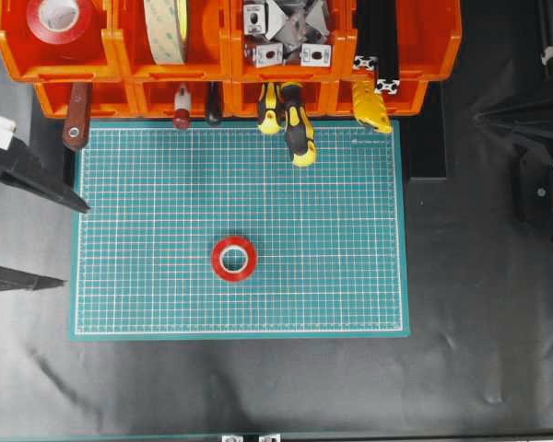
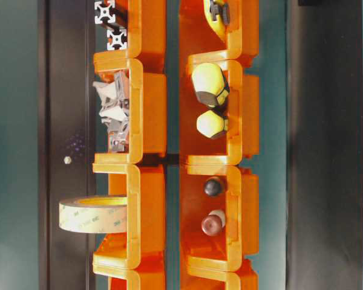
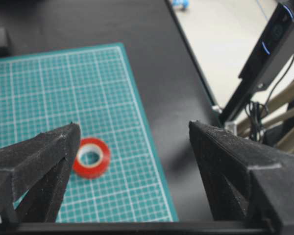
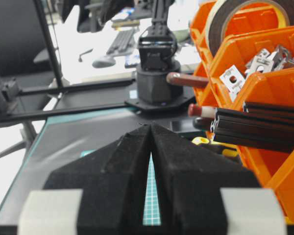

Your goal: Pick vinyl tape from container rack with left arm.

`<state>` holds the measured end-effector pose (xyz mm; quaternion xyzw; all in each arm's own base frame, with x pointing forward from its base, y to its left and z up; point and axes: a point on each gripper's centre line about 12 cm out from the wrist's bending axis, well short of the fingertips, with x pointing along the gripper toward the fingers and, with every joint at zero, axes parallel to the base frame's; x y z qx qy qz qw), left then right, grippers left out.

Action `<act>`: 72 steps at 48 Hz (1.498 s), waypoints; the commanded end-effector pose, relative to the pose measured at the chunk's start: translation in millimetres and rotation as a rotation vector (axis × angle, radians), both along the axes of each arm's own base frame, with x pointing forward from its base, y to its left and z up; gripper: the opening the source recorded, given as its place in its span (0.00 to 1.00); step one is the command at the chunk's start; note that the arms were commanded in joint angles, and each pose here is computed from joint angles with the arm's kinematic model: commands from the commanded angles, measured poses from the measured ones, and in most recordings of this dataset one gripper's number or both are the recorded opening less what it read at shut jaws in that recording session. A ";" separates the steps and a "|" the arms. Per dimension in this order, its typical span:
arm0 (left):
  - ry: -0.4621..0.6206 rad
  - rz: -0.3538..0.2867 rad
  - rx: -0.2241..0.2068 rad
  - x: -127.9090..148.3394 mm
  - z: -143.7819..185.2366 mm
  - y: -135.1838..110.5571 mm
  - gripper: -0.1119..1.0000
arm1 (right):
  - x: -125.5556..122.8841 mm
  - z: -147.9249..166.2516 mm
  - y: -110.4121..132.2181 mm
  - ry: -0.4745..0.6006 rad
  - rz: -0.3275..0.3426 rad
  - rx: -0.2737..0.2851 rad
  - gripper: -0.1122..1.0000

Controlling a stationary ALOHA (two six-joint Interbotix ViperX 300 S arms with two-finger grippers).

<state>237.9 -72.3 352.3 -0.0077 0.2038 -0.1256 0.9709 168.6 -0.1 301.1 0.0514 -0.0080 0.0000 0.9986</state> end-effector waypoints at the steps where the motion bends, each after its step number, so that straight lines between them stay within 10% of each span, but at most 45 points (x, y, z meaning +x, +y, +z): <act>1: -0.014 0.008 -0.006 1.1 4.0 1.6 0.87 | 1.1 3.8 0.2 -0.008 0.001 0.002 0.10; 72: -0.088 0.038 -0.027 2.9 1.7 10.4 0.87 | 0.7 -0.1 1.0 -0.017 0.005 0.003 0.10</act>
